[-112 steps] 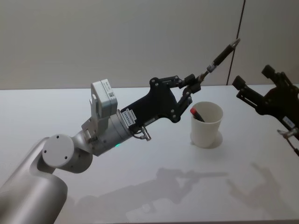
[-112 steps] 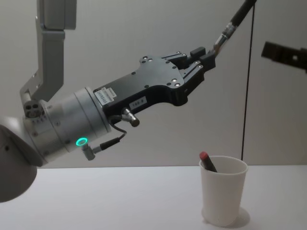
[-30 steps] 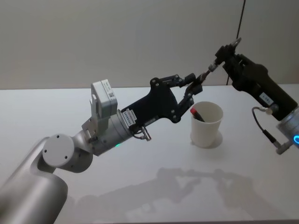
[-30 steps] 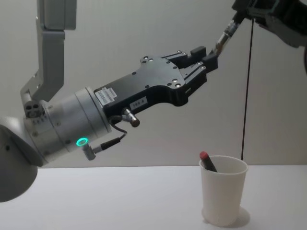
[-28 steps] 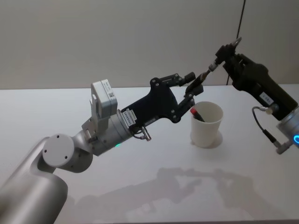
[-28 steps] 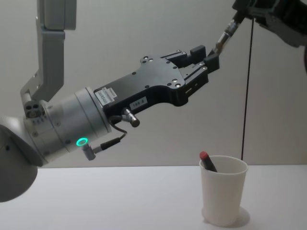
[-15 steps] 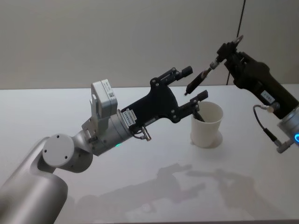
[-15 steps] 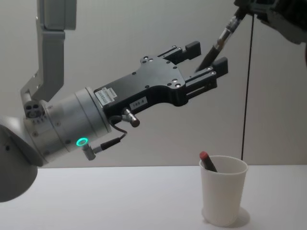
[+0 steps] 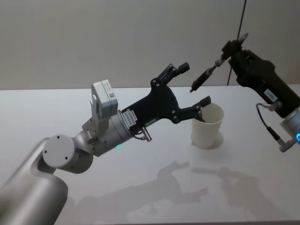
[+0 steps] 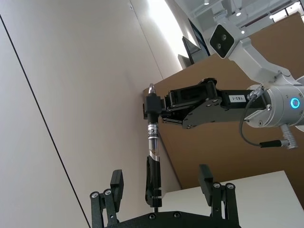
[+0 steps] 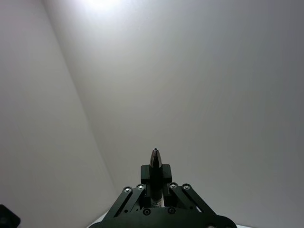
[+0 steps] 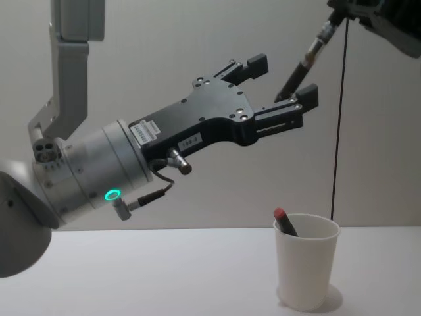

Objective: Place the pen into the pen holder.

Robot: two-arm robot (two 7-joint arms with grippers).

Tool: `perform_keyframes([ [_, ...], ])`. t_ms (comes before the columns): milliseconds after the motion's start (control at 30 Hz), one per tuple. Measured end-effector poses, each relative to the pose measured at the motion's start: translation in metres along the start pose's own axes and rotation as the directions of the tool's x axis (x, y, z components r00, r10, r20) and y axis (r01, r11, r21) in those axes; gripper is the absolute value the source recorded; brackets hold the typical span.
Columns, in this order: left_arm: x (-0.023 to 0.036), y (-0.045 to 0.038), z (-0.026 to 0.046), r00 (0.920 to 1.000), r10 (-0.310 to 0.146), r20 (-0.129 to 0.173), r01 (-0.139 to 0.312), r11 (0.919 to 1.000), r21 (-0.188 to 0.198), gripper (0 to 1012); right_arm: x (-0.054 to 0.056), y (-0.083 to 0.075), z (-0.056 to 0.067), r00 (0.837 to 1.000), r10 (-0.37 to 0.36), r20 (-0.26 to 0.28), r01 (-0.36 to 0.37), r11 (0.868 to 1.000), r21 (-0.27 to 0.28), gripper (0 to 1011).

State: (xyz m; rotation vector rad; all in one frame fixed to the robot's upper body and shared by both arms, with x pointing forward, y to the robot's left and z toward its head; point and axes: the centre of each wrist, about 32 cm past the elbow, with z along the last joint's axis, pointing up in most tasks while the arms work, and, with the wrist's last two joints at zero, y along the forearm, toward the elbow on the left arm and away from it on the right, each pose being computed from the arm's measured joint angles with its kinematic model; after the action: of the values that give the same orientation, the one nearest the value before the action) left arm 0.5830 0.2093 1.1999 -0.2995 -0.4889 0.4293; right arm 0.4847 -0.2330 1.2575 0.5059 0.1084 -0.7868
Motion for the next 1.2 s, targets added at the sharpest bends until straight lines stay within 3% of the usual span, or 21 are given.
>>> perform_keyframes([
  [267, 0.0000, 0.0000, 0.0000, 1.0000, 0.000, 0.000, 0.000, 1.0000, 0.000, 1004, -0.001, 0.000, -0.001, 0.995, -0.059, 0.080, 0.058, 0.998, 0.011, 118],
  [533, 0.0000, 0.0000, 0.0000, 1.0000, 0.000, 0.000, 0.000, 1.0000, 0.000, 1004, 0.000, 0.000, -0.007, 0.976, -0.132, 0.172, 0.130, 0.991, 0.023, 118],
  [767, 0.0000, 0.0000, 0.0000, 1.0000, 0.000, 0.000, 0.000, 1.0000, 0.000, 1004, 0.005, 0.001, -0.018, 0.933, -0.220, 0.283, 0.219, 0.975, 0.036, 118],
  [800, 0.0000, 0.0000, 0.0000, 1.0000, 0.000, 0.000, 0.000, 1.0000, 0.000, 1004, 0.005, 0.001, -0.018, 0.933, -0.220, 0.283, 0.219, 0.975, 0.036, 118],
  [900, 0.0000, 0.0000, 0.0000, 1.0000, 0.000, 0.000, 0.000, 1.0000, 0.000, 1004, 0.011, 0.003, -0.028, 0.905, -0.265, 0.333, 0.268, 0.963, 0.039, 118],
  [1200, 0.0000, 0.0000, 0.0000, 1.0000, 0.000, 0.000, 0.000, 1.0000, 0.000, 1004, 0.024, 0.010, -0.051, 0.853, -0.324, 0.408, 0.343, 0.939, 0.028, 118],
])
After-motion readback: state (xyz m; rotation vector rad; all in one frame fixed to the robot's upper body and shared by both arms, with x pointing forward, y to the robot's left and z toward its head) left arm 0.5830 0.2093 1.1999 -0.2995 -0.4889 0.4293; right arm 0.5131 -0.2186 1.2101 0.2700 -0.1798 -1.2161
